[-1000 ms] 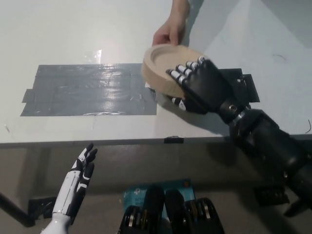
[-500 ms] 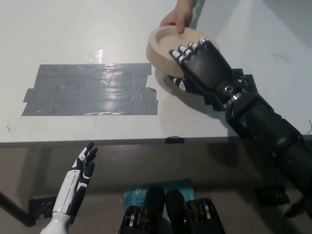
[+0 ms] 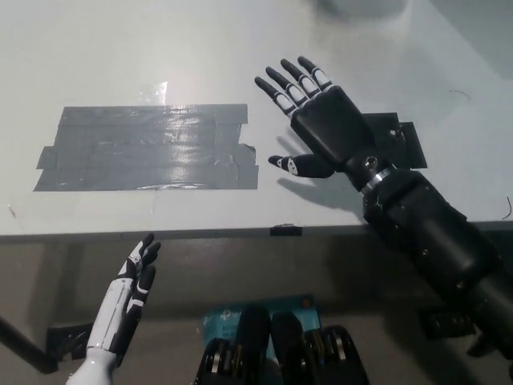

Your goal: A stack of plates is kept in the middle of the desk close to the robot and the robot grabs the stack with its right hand, picks it up and hands it to a person.

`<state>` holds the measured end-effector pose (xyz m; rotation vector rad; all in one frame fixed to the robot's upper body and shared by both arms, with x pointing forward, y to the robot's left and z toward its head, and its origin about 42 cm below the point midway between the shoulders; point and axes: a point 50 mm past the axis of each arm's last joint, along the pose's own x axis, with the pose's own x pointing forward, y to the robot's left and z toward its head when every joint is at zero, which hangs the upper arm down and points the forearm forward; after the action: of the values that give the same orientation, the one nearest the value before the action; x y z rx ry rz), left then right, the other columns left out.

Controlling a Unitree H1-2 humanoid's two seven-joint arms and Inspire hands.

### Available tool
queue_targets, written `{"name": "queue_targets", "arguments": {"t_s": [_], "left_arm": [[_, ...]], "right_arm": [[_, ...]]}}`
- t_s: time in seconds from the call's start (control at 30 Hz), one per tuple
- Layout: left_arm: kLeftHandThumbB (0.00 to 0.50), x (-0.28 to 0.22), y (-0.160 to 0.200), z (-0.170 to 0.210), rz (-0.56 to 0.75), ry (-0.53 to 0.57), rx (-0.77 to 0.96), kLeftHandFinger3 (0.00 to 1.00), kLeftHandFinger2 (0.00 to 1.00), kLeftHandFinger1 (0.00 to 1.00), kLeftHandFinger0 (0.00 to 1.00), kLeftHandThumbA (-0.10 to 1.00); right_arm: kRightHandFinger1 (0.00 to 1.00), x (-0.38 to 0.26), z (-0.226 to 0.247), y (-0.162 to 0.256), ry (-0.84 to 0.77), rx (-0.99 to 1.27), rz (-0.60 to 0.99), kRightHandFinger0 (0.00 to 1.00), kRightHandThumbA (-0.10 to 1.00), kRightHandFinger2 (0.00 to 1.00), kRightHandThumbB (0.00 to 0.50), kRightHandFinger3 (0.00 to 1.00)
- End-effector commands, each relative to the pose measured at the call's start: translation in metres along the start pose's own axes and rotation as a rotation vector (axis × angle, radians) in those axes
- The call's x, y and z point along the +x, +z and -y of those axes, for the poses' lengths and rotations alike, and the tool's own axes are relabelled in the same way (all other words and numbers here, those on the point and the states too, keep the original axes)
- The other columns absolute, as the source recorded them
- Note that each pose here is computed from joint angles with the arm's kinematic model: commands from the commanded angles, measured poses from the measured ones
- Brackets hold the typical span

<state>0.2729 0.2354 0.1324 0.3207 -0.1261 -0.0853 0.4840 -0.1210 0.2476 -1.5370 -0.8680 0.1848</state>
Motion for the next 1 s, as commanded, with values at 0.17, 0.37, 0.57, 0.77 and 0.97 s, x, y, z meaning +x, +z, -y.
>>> {"name": "queue_targets", "arguments": {"t_s": [0.17, 0.37, 0.57, 0.77, 0.97], "left_arm": [[0.003, 0.009, 0.014, -0.004, 0.075, -0.01, 0.01, 1.0, 1.0, 1.0, 1.0, 1.0], [0.0, 0.013, 0.015, -0.006, 0.082, -0.015, 0.029, 1.0, 1.0, 1.0, 1.0, 1.0], [0.0, 0.015, 0.014, -0.006, 0.085, -0.015, 0.034, 1.0, 1.0, 1.0, 1.0, 1.0], [0.0, 0.018, 0.014, -0.007, 0.079, -0.014, 0.037, 1.0, 1.0, 1.0, 1.0, 1.0], [0.0, 0.014, 0.011, -0.005, 0.073, -0.013, 0.041, 1.0, 1.0, 1.0, 1.0, 1.0]], "right_arm": [[1.0, -0.036, 0.11, -0.017, -0.119, 0.075, -0.025, 1.0, 0.87, 1.0, 0.5, 1.0], [1.0, -0.104, 0.162, 0.014, -0.251, 0.16, 0.023, 1.0, 0.89, 1.0, 0.494, 1.0], [1.0, -0.182, 0.161, 0.054, -0.353, 0.388, -0.016, 1.0, 0.99, 1.0, 0.46, 1.0], [1.0, -0.232, 0.131, 0.073, -0.425, 0.653, -0.15, 1.0, 0.95, 1.0, 0.387, 1.0], [1.0, -0.268, 0.062, 0.08, -0.407, 0.964, -0.422, 1.0, 1.0, 1.0, 0.338, 1.0]]}}
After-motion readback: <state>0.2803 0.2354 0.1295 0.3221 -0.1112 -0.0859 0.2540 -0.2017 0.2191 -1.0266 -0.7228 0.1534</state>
